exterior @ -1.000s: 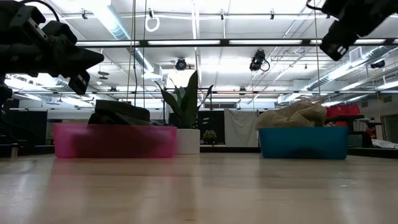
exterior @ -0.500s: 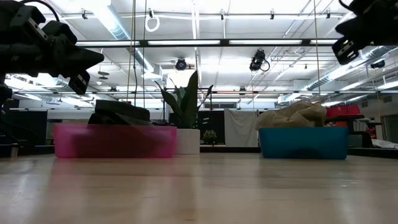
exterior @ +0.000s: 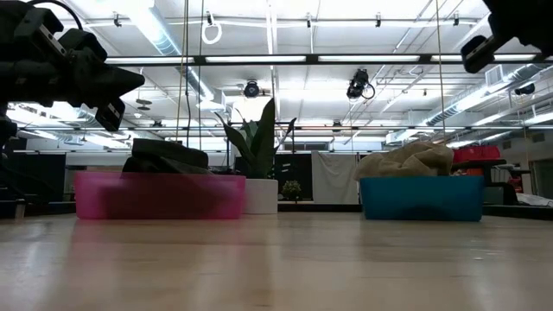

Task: Pick & Place hat
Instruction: Return to Home Position

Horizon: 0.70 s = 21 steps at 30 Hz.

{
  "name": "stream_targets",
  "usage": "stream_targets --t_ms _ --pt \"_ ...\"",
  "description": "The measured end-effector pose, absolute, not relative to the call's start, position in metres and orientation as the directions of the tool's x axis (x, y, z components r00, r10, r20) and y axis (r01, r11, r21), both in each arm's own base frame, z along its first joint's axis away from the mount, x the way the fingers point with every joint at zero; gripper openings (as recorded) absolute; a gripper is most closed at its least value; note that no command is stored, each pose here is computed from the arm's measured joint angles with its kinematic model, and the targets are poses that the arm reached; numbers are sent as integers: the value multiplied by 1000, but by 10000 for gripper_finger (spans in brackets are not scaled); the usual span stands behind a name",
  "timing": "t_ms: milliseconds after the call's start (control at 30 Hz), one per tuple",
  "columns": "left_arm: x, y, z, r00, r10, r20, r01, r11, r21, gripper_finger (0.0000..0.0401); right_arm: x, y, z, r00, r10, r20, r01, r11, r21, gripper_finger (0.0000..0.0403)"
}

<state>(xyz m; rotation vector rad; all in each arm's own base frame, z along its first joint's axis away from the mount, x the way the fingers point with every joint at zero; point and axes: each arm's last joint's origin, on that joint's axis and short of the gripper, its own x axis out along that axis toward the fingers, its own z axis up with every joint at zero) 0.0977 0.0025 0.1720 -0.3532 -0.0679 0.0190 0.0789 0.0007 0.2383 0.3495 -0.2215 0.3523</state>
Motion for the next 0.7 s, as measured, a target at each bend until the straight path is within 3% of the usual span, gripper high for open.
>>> stream_targets --t_ms 233,400,700 --pt "98 2 172 998 30 63 -7 938 -346 5 80 11 237 907 310 283 -386 882 269 0" --pt "98 2 172 998 30 63 -7 938 -346 5 82 14 228 949 243 199 -286 932 223 0" --pt "98 3 172 998 31 62 -7 938 -346 5 80 11 227 963 180 202 -207 971 121 0"
